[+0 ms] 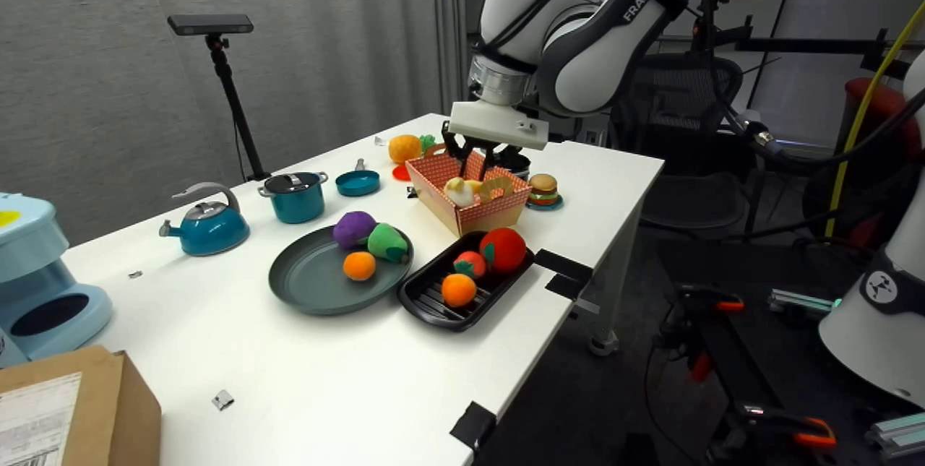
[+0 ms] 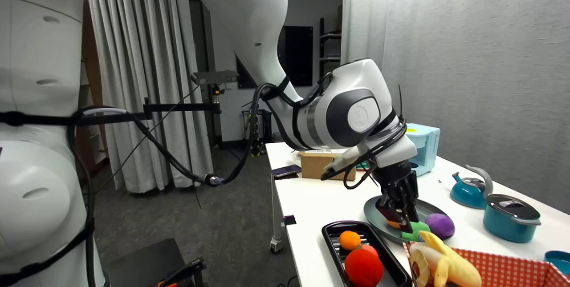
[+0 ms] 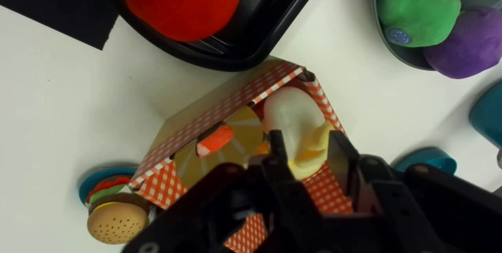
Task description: Put the banana plush toy in the basket
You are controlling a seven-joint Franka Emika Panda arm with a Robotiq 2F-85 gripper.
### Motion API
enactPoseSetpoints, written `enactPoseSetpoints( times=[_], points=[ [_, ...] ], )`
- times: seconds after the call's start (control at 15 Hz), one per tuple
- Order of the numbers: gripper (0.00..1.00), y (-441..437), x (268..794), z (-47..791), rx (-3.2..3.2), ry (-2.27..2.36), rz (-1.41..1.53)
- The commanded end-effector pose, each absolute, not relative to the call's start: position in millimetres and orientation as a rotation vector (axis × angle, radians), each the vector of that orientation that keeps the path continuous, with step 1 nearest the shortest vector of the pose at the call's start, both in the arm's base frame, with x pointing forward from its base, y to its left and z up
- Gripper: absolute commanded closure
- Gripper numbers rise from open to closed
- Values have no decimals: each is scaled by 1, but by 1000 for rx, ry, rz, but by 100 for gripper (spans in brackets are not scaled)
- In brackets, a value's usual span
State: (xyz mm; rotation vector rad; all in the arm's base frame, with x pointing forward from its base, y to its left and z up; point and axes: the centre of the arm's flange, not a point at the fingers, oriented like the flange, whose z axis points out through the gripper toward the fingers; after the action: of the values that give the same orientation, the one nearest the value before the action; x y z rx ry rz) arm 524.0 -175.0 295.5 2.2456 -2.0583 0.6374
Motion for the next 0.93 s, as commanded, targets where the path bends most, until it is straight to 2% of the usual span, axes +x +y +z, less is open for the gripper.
enactPoseSetpoints(
  times=[0.0,0.27,0.33,0.4,0.47,0.53,0.87],
  points=[
    [33,-174,508,304,2258,-2101,678],
    [4,-175,507,308,2267,-2109,687],
    [0,-174,507,311,2296,-2109,698],
    [0,-175,518,299,2254,-2081,660],
    [5,-175,519,300,2256,-2079,662],
    [0,-175,518,298,2256,-2078,659],
    [0,-175,518,295,2255,-2075,652]
  ],
)
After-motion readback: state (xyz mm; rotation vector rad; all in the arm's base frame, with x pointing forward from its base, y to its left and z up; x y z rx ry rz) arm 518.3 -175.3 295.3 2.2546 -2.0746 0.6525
